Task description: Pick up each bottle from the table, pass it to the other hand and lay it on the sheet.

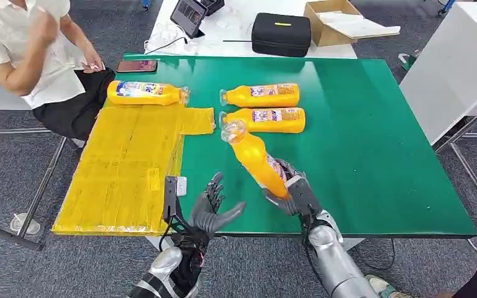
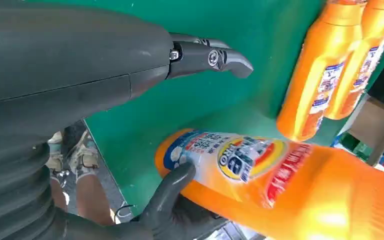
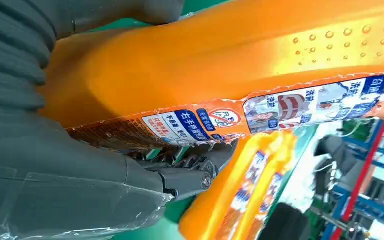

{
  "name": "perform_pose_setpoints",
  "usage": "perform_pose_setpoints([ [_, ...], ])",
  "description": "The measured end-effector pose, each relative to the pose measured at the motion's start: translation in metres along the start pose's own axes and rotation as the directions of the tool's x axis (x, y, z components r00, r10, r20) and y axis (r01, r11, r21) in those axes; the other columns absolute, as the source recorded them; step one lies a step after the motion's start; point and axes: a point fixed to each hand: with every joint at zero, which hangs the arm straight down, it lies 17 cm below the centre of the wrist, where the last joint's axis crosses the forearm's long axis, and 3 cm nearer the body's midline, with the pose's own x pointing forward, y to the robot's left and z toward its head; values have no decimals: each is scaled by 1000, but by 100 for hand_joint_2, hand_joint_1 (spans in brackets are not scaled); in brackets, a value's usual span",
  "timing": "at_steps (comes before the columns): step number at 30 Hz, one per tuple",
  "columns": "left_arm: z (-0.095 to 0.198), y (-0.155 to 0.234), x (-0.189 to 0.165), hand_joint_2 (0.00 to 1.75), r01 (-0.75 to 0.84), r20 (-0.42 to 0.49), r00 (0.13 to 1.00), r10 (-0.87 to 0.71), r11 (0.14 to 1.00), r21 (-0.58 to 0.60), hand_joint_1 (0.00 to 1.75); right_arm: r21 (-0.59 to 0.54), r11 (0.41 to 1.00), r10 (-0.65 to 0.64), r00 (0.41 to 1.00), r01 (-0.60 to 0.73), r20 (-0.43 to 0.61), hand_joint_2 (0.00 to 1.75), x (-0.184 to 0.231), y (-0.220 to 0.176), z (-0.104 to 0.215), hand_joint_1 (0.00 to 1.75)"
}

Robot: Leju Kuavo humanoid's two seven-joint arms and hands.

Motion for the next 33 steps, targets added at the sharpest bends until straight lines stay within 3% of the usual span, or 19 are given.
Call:
perform_pose_setpoints([
  [9, 4, -33, 10, 175, 14, 47, 999, -7, 989, -148, 0, 178, 978, -123, 991, 113, 50, 175, 27, 59, 5, 175],
  [18, -12, -27, 52, 175, 88, 189, 980, -67, 990, -106, 0, 385, 920, -119, 987, 71, 104, 175, 47, 122, 18, 175],
  [27, -16, -19, 65, 175, 99, 229, 970, -78, 992, -80, 5, 434, 899, -119, 987, 60, 110, 175, 48, 140, 25, 175],
  [28, -16, -18, 65, 175, 93, 229, 971, -73, 993, -79, 68, 436, 898, -119, 987, 60, 111, 175, 48, 140, 26, 175],
  [29, -16, -18, 66, 175, 89, 230, 971, -69, 993, -78, 68, 438, 897, -121, 986, 60, 112, 175, 48, 141, 26, 175],
  [30, -16, -17, 67, 175, 85, 232, 971, -64, 993, -80, 175, 438, 897, -124, 986, 63, 113, 175, 48, 141, 26, 175],
  [32, -16, -18, 68, 175, 74, 235, 971, -51, 994, -86, 175, 437, 897, -130, 985, 67, 114, 175, 49, 141, 26, 175],
  [33, -16, -18, 68, 175, 61, 233, 972, -37, 994, -93, 175, 436, 897, -133, 984, 69, 116, 175, 50, 140, 26, 138],
])
